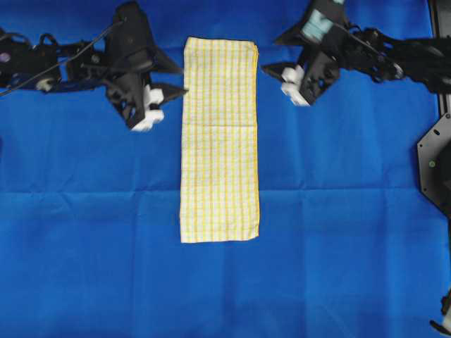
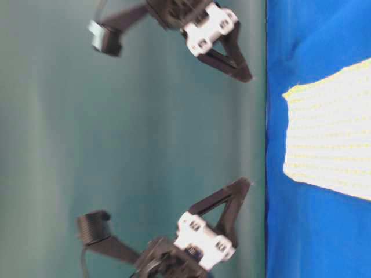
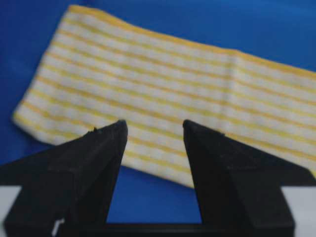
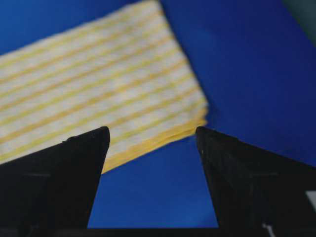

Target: Fold the yellow towel.

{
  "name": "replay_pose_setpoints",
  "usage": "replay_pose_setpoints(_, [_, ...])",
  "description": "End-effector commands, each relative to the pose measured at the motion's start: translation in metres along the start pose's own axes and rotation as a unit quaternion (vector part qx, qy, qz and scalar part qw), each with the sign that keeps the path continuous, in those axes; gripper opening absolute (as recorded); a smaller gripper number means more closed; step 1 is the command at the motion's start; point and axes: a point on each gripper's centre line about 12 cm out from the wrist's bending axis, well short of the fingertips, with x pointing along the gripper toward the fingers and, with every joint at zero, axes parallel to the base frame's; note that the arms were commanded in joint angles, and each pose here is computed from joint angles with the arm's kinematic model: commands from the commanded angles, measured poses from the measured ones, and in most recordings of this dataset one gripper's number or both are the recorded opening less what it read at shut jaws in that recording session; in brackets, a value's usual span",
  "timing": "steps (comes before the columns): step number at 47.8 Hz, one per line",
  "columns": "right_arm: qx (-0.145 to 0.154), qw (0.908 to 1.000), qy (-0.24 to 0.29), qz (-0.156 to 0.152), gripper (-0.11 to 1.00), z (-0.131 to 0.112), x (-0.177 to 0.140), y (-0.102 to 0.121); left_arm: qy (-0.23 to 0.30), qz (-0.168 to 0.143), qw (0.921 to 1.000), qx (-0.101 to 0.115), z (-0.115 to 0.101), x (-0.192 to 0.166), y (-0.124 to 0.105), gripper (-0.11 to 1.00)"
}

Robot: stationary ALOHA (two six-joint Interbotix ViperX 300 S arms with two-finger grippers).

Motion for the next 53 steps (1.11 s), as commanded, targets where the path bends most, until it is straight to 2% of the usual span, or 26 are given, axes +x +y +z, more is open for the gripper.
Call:
replay_pose_setpoints(1, [0.006, 0.9999, -0.007, -0.012, 0.72, 0.01, 0.015, -0.009, -0.023, 0.017, 0.9996, -0.005, 0.008, 0.01, 0.015, 0.45])
replay_pose_setpoints(17, [0.033, 0.9985, 0.025, -0.037, 0.72, -0.002, 0.069, -0.023, -0.025, 0.067, 0.9968, -0.035, -0.019, 0.055, 0.063, 0.55])
replay_pose_setpoints(29, [0.061, 0.9965, 0.02, -0.053, 0.71, -0.007, 0.08, -0.032, -0.018, 0.086, 0.995, -0.048, -0.037, 0.08, 0.083, 0.56])
replay_pose_setpoints(36, [0.071, 0.9956, 0.02, -0.058, 0.68, -0.01, 0.081, -0.033, -0.009, 0.09, 0.9945, -0.052, -0.044, 0.088, 0.089, 0.52])
replay_pose_setpoints(41, [0.072, 0.9955, 0.023, -0.057, 0.52, -0.012, 0.081, -0.032, -0.007, 0.092, 0.9943, -0.053, -0.045, 0.09, 0.092, 0.45])
replay_pose_setpoints(46, [0.07, 0.9957, 0.026, -0.055, 0.22, -0.014, 0.081, -0.029, -0.009, 0.092, 0.9948, -0.044, -0.044, 0.09, 0.091, 0.26])
replay_pose_setpoints(49, [0.07, 0.9958, 0.027, -0.053, 0.09, -0.014, 0.081, -0.027, -0.009, 0.091, 0.9953, -0.032, -0.042, 0.09, 0.09, 0.13])
replay_pose_setpoints(51, [0.071, 0.9957, 0.027, -0.053, 0.05, -0.015, 0.081, -0.027, -0.009, 0.09, 0.9956, -0.025, -0.042, 0.091, 0.089, 0.05])
replay_pose_setpoints(53, [0.074, 0.9955, 0.027, -0.053, 0.05, -0.015, 0.081, -0.027, -0.01, 0.089, 0.9959, -0.018, -0.041, 0.091, 0.088, 0.04])
